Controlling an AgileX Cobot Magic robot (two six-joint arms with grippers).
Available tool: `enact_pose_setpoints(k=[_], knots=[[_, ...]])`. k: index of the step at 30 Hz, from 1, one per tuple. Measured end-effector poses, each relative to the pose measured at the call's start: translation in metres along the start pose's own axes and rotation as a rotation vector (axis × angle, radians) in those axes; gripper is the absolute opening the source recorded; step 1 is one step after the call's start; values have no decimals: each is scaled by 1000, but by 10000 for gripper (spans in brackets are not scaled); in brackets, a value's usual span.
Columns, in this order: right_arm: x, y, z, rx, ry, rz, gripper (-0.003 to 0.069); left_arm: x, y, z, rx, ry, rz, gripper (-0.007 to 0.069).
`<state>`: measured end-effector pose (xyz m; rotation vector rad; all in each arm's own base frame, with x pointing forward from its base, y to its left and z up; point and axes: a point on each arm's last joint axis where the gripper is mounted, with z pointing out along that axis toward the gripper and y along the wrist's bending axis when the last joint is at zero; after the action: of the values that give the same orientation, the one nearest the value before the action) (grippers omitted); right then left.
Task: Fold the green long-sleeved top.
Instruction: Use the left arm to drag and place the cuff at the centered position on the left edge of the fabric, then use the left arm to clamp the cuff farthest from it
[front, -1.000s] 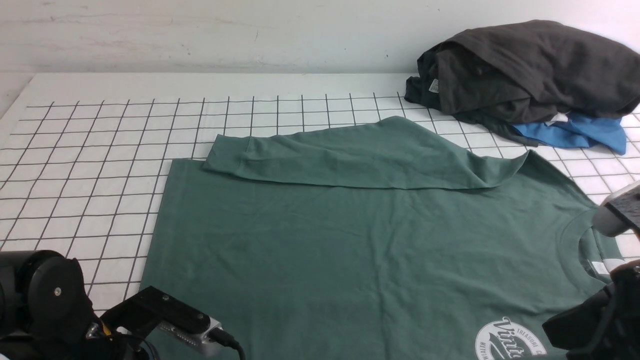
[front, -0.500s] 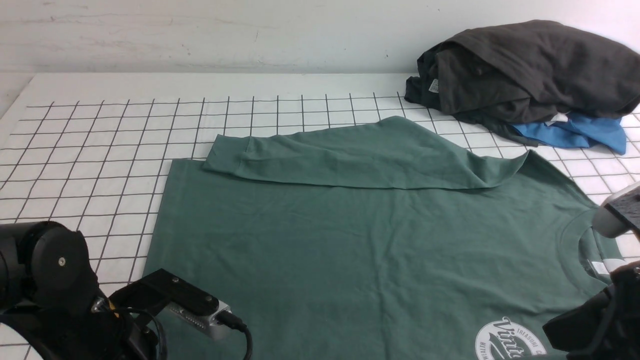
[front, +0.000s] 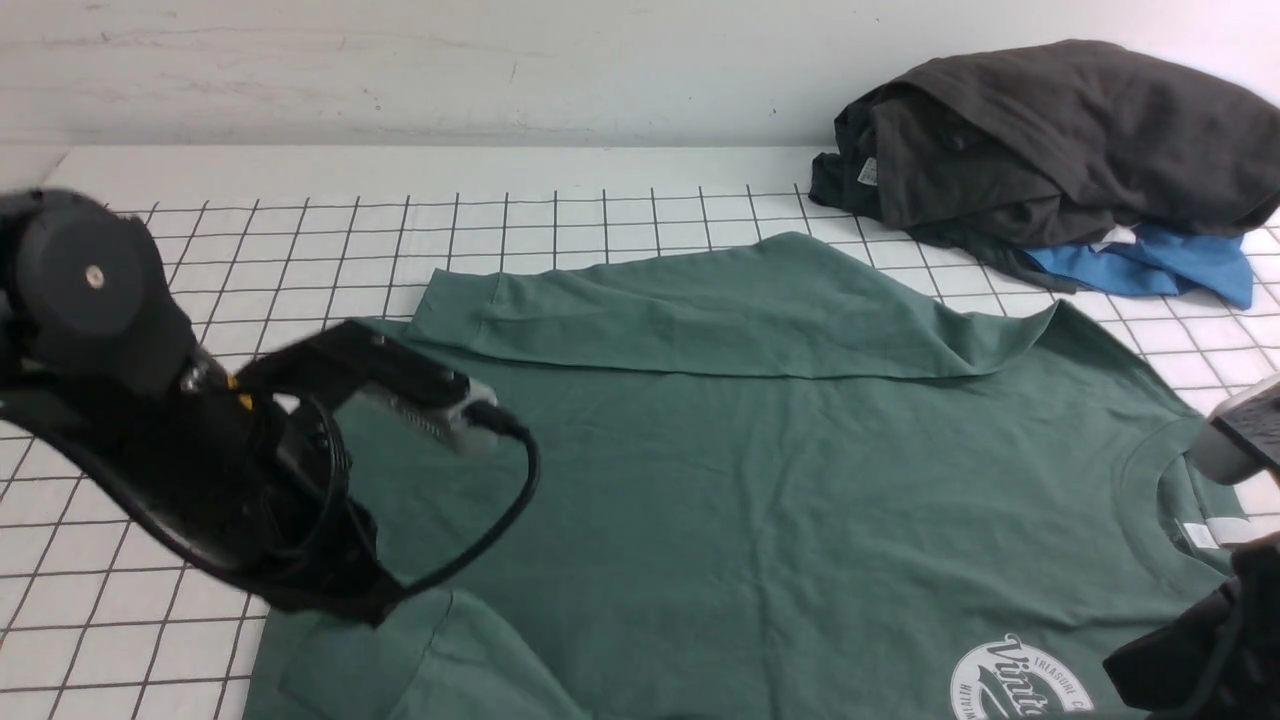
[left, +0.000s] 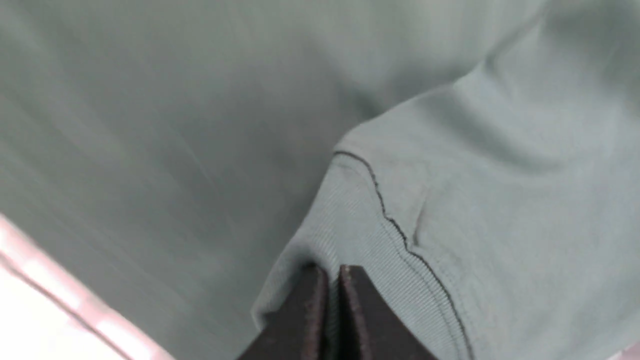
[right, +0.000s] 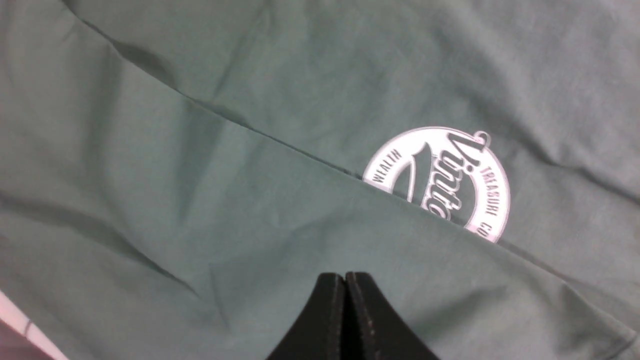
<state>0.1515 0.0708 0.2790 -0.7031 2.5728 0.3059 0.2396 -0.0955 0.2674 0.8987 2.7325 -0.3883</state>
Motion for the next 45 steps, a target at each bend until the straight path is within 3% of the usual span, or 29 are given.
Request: enact_pose_setpoints(k=[4, 10, 16, 23, 28, 33, 36, 39, 45], knots=[[1, -5, 0, 52, 13, 14, -14, -29, 3, -37, -81, -128, 58, 2], [1, -8, 0, 91, 7, 15, -14, -37, 28, -39, -124, -137, 0, 2], [-2, -9, -2, 100, -5, 12, -14, -38, 79, 12, -109, -11, -132, 2], [-33, -14, -14, 134, -56, -13, -14, -38, 102, 64, -80, 95, -164, 18], [-69, -22, -12, 160, -60, -31, -14, -43, 111, 71, -112, 122, -140, 157], [-108, -32, 5, 162, -23, -40, -14, -79, 120, 40, -179, -26, -203, 424], [-128, -37, 19, 156, 8, -44, -14, -104, 128, 23, -215, -131, -237, 533], [-139, -41, 31, 151, 36, -51, -14, -127, 140, 24, -232, -185, -248, 574], [-144, -45, 45, 139, 81, -55, -14, -158, 173, 68, -232, -201, -300, 556]])
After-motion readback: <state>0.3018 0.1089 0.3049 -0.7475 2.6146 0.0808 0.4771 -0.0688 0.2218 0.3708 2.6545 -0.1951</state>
